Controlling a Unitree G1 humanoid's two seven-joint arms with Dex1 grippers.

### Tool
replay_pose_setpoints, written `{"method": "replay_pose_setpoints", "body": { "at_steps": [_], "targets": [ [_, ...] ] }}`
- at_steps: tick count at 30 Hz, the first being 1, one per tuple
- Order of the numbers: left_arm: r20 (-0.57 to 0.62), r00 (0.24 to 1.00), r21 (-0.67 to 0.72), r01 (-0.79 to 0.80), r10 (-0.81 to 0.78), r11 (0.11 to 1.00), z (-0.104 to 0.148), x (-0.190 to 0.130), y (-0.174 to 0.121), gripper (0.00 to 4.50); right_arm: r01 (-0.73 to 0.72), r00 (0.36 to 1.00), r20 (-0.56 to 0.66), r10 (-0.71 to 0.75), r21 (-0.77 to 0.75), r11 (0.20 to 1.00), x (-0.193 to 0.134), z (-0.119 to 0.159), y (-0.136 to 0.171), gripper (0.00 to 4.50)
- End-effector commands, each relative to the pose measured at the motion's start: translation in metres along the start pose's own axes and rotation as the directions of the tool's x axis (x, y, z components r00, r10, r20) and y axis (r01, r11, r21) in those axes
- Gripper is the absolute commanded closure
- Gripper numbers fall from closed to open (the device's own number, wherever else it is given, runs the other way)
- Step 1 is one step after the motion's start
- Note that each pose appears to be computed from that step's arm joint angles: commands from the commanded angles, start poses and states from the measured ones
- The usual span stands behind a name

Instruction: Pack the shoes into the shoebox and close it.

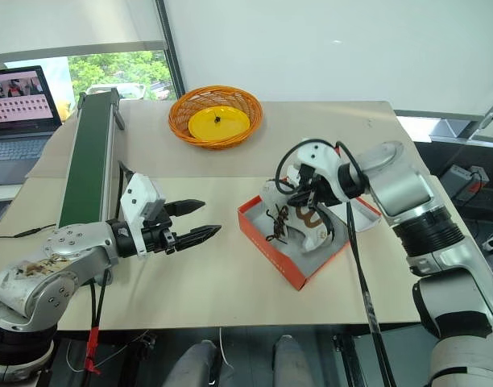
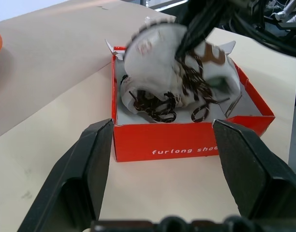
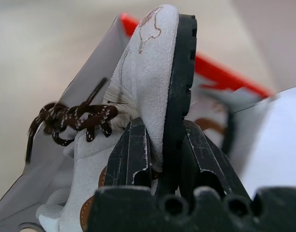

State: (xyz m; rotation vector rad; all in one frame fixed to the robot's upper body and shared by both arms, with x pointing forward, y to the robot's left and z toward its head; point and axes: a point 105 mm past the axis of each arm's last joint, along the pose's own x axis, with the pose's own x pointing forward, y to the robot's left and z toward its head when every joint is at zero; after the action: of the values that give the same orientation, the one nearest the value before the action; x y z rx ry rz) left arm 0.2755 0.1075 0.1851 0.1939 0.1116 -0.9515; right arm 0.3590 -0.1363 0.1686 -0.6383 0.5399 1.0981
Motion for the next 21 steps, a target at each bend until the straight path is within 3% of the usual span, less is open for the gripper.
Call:
{"method": "replay_pose_setpoints", "body": {
  "at_steps": [1,10,12,17,21],
  "targets": [
    [0.035,0.999,0.047,0.004,-0.005,0.999,0.013,-0.003,-0.006,1.02,0.011,1.000,-0.006,-0.012,-0.038,0.999,0.005,-0.005,-0.002,4.14],
    [0.036,0.999,0.049,0.006,-0.007,0.999,0.015,-0.003,-0.007,1.02,0.039,0.999,-0.027,-0.039,0.015,0.999,0.047,-0.030,-0.015,4.14],
    [0.034,0.999,0.049,0.009,-0.011,0.999,0.015,-0.003,-0.008,0.98,0.057,0.998,-0.037,-0.056,0.015,0.998,0.055,-0.035,-0.020,3.15],
    [0.023,0.999,0.045,0.023,-0.024,0.999,0.014,-0.005,-0.011,0.98,0.028,1.000,-0.002,-0.028,0.011,1.000,0.060,-0.025,-0.019,1.55],
    [0.017,0.999,0.039,0.035,-0.036,0.999,0.013,-0.004,-0.013,0.98,0.063,0.992,0.108,-0.060,-0.027,0.998,0.035,0.018,-0.022,0.19]
  ]
}}
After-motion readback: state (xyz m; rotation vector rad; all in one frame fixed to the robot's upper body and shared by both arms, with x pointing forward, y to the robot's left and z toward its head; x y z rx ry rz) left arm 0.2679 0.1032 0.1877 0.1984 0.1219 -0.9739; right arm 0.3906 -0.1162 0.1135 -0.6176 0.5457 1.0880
